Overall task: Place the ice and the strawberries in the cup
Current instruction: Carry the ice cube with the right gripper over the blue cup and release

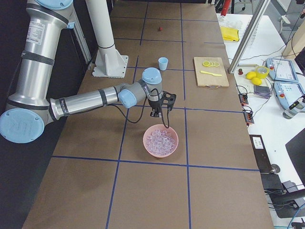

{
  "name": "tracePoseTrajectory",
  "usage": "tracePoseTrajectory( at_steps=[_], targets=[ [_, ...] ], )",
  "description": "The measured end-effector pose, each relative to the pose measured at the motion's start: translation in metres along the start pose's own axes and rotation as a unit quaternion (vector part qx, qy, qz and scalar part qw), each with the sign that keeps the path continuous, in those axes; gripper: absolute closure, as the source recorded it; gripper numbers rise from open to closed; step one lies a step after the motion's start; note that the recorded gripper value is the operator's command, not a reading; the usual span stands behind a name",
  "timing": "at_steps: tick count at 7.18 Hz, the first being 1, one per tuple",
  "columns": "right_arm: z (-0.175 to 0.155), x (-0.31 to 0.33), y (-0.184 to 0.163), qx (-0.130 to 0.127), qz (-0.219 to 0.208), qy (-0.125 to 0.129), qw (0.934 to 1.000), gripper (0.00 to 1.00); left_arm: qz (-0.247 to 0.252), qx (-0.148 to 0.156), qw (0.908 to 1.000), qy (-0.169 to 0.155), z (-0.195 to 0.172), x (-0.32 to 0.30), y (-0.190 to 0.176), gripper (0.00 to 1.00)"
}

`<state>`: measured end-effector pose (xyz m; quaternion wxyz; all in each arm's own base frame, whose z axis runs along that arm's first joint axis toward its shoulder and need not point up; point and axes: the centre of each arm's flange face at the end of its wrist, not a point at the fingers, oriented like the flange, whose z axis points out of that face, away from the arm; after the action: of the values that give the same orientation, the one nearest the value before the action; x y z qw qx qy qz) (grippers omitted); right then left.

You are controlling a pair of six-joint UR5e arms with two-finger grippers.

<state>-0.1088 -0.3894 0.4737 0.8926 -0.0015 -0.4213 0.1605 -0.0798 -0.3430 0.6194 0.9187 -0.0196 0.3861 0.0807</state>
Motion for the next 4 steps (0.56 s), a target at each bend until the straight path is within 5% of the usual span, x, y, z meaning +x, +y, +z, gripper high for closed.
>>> tracePoseTrajectory(
  at_steps=[4],
  targets=[
    [0.003, -0.168, 0.059, -0.061, 0.027, -0.087, 0.9939, 0.98, 0.019, 0.021, 0.9994, 0.019, -0.011, 0.016, -0.004, 0.0]
  ],
)
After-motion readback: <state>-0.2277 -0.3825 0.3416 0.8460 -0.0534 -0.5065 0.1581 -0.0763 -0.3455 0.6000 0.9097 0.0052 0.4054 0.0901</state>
